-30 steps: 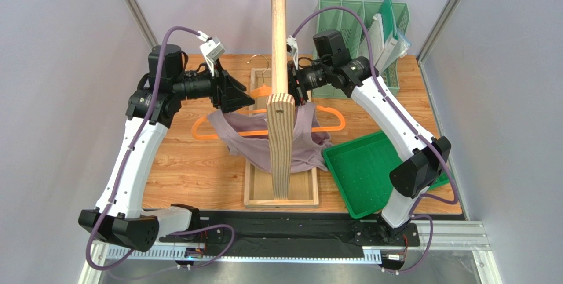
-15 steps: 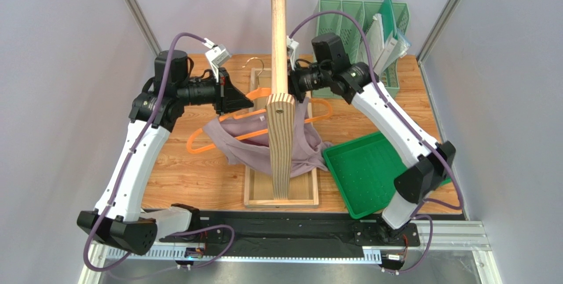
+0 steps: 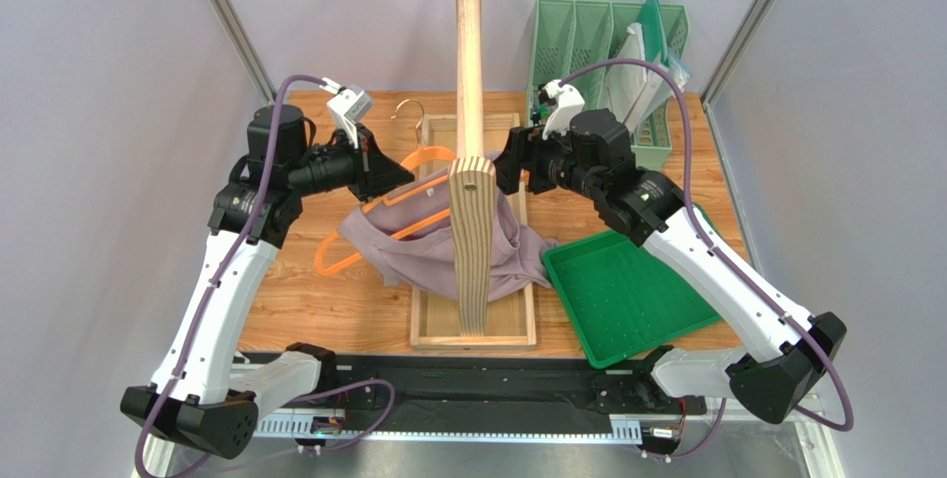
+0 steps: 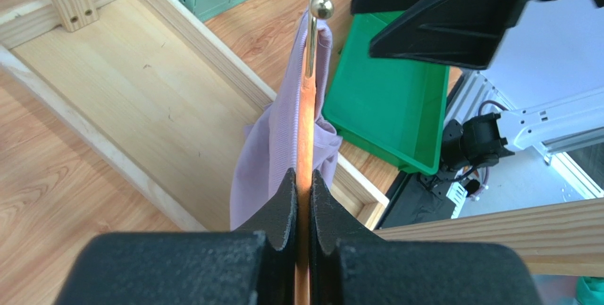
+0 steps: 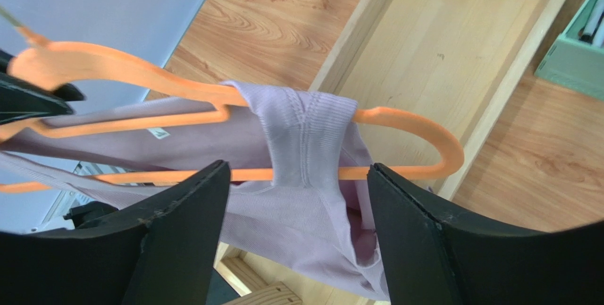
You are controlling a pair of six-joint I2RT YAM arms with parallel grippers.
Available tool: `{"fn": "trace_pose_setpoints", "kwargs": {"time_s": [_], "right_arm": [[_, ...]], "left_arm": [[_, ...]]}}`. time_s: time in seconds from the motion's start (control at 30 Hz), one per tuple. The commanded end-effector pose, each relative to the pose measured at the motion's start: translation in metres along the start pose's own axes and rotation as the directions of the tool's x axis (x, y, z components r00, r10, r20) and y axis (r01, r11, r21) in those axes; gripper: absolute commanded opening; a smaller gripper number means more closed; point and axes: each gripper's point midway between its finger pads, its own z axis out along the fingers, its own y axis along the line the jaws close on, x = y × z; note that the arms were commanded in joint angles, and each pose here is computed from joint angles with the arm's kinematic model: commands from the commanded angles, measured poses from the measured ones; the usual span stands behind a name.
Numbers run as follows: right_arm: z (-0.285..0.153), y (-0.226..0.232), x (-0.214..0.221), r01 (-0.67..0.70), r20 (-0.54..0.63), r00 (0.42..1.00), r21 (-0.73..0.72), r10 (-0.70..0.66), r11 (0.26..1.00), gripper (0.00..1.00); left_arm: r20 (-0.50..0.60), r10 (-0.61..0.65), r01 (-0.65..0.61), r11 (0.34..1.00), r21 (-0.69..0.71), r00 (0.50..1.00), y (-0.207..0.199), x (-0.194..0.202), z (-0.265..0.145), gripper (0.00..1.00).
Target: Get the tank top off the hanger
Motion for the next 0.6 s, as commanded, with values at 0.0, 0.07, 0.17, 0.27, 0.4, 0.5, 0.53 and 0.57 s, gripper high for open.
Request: {"fn": "trace_pose_setpoints", "kwargs": {"time_s": [0.0, 0.07, 0.17, 0.27, 0.4, 0.5, 0.53, 0.57], "right_arm": [[0.014, 0.006, -0.004, -0.004, 0.057, 0.998, -0.035, 0.006, 0.999, 0.73], [0.020, 0.009, -0.008, 0.005, 0.080, 0.997, -0.054, 0.000, 0.999, 0.64], [0.031, 0.003, -0.007, 0.008, 0.077, 0.997, -0.022, -0.007, 1.000, 0.58], [0.039, 0.000, -0.002, -0.002, 0.073, 0.997, -0.017, 0.003, 1.000, 0.51], [0.038, -0.002, 0.000, -0.017, 0.078, 0.997, 0.000, 0.017, 1.000, 0.24], [0.030, -0.014, -0.002, -0.027, 0.087, 0.996, 0.078, 0.020, 0.997, 0.11], [0.027, -0.021, -0.004, -0.035, 0.099, 0.995, 0.122, 0.023, 0.992, 0.09], [0.024, -0.024, -0.005, -0.038, 0.098, 0.995, 0.143, 0.024, 0.989, 0.08]], "left_arm": [[0.090, 0.052, -0.053, 0.998, 0.015, 0.995, -0.014, -0.025, -0.010, 0.00], [0.088, 0.045, -0.048, 0.998, 0.034, 0.995, -0.018, -0.024, -0.011, 0.00], [0.095, 0.047, -0.052, 0.998, 0.046, 0.994, -0.023, -0.026, -0.014, 0.00], [0.099, 0.050, -0.055, 0.997, 0.055, 0.994, -0.027, -0.027, -0.017, 0.00], [0.097, 0.049, -0.053, 0.998, 0.037, 0.994, -0.025, -0.027, -0.018, 0.00], [0.090, 0.045, -0.045, 0.999, 0.002, 0.995, -0.020, -0.025, -0.019, 0.00], [0.088, 0.042, -0.042, 0.999, -0.005, 0.995, -0.018, -0.024, -0.019, 0.00], [0.089, 0.040, -0.040, 0.999, -0.009, 0.995, -0.018, -0.024, -0.019, 0.00]]}}
